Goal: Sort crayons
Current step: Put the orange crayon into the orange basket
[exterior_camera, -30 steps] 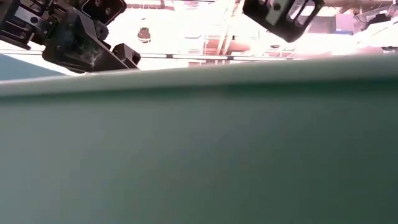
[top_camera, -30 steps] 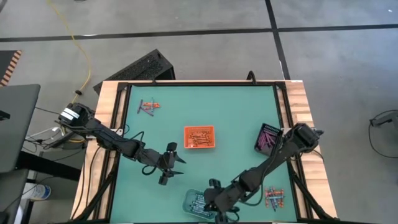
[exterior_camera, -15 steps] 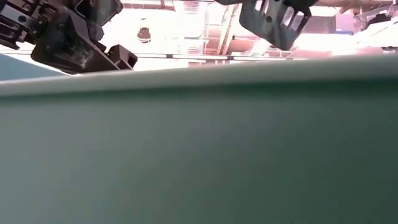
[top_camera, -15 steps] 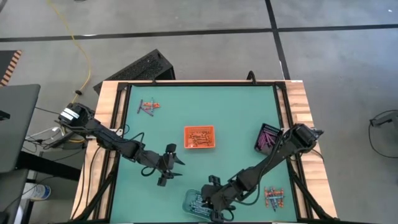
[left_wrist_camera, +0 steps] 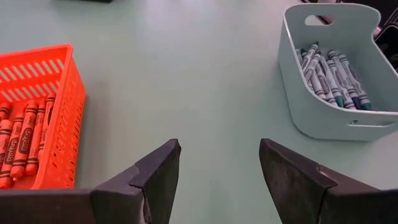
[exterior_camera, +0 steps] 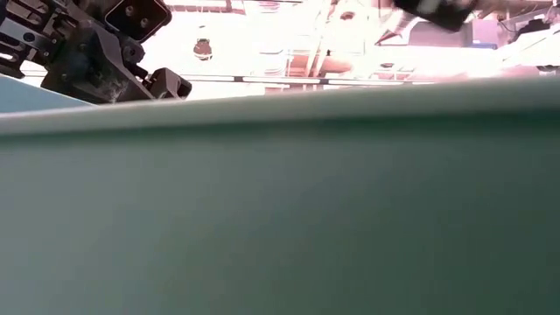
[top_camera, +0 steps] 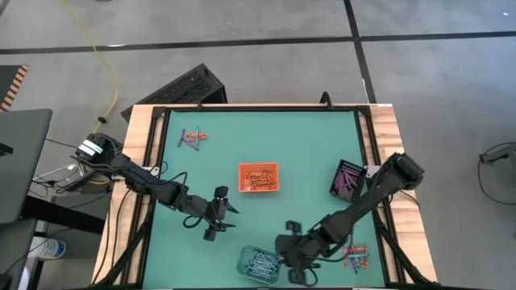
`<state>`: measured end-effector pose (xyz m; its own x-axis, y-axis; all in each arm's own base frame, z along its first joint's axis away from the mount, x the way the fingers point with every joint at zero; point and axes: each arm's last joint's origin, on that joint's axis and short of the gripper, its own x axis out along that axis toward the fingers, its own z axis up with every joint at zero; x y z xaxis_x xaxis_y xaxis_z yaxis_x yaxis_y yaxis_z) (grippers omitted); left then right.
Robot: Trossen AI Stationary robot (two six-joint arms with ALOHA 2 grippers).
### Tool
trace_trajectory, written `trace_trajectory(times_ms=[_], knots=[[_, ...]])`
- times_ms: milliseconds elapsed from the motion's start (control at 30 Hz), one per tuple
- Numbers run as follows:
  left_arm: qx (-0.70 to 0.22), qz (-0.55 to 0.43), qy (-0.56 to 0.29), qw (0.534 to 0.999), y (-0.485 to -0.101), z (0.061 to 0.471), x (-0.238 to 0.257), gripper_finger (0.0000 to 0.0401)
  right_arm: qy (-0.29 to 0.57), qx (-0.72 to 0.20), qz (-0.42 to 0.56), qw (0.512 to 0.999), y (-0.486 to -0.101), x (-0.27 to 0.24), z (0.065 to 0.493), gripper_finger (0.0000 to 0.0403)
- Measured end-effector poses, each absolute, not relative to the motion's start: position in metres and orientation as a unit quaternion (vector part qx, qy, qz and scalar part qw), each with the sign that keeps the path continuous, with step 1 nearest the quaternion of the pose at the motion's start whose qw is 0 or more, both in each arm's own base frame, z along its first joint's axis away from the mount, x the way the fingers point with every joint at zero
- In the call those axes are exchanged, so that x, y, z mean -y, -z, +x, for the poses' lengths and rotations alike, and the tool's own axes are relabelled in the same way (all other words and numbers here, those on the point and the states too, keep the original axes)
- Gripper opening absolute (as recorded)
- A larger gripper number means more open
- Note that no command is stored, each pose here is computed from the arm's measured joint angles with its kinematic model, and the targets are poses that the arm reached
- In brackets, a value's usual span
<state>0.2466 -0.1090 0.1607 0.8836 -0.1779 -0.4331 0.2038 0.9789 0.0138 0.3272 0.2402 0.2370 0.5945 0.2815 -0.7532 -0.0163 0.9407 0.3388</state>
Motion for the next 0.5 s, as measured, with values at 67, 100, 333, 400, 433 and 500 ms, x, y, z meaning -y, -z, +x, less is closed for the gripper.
trace_trajectory(times_ms=[67, 100, 333, 400, 433, 500], knots=[[-0.220, 0.029, 0.098, 0.970, -0.161, 0.247, 0.109, 0.0210, -0.068, -0.477, 0.136, 0.866, -0.243, -0.238, 0.311, 0.0119], [-0.220, 0.029, 0.098, 0.970, -0.161, 0.247, 0.109, 0.0210, -0.055, -0.497, 0.128, 0.856, -0.244, -0.237, 0.302, 0.0118], [-0.220, 0.027, 0.098, 0.970, -0.161, 0.247, 0.109, 0.0210, 0.077, -0.663, 0.037, 0.744, -0.237, -0.237, 0.229, 0.0118], [-0.220, 0.027, 0.098, 0.970, -0.161, 0.247, 0.109, 0.0210, 0.097, -0.685, 0.021, 0.722, -0.237, -0.240, 0.214, 0.0118], [-0.220, 0.027, 0.098, 0.970, -0.161, 0.247, 0.109, 0.0210, 0.103, -0.689, 0.016, 0.717, -0.237, -0.243, 0.207, 0.0118], [-0.220, 0.027, 0.098, 0.970, -0.161, 0.247, 0.109, 0.0210, 0.110, -0.694, 0.001, 0.711, -0.238, -0.249, 0.194, 0.0118]])
